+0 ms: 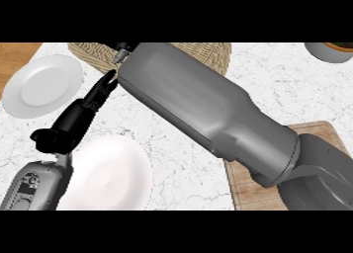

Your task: Pick the pear from the cutting board and place it in the basket

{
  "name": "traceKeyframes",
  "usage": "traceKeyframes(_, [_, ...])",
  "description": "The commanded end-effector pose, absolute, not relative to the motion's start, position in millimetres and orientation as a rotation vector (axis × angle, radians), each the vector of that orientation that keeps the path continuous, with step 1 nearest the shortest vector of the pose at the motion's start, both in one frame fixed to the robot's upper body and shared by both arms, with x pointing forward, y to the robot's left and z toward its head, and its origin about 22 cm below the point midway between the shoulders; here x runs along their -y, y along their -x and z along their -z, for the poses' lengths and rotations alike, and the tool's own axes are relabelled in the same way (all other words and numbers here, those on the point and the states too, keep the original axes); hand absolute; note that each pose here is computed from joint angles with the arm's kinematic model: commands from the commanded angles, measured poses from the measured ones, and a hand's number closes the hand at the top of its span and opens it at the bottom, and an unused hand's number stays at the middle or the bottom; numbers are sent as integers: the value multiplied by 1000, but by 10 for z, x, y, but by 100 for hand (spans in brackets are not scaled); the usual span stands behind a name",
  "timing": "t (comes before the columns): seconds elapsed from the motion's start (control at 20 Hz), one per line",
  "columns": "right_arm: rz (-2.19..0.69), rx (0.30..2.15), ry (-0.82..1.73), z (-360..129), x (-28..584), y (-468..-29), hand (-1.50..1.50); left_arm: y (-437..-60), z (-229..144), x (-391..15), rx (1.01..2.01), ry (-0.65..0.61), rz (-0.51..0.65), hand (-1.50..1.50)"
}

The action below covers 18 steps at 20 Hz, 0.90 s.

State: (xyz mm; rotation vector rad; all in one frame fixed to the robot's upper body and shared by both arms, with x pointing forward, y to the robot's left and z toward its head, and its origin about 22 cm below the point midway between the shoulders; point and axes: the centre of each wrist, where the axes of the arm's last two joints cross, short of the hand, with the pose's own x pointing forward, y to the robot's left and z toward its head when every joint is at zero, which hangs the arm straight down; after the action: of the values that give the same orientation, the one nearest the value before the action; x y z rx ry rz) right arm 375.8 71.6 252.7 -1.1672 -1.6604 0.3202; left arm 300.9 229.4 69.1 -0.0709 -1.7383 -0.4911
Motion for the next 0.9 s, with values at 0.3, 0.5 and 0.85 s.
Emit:
traceKeyframes(0.3, [63, 1530, 1227, -2849, -684, -3966, 150, -3019, -622, -2369, 1711, 16, 446, 0])
traceKeyframes(0.5, [84, 1470, 1271, -2837, -600, -4070, 150, -2994, -652, -2424, 1706, 15, 437, 0])
traceKeyframes(0.85, [130, 1396, 1250, -2538, -412, -4217, 150, -2873, -581, -2577, 1708, 3, 439, 0])
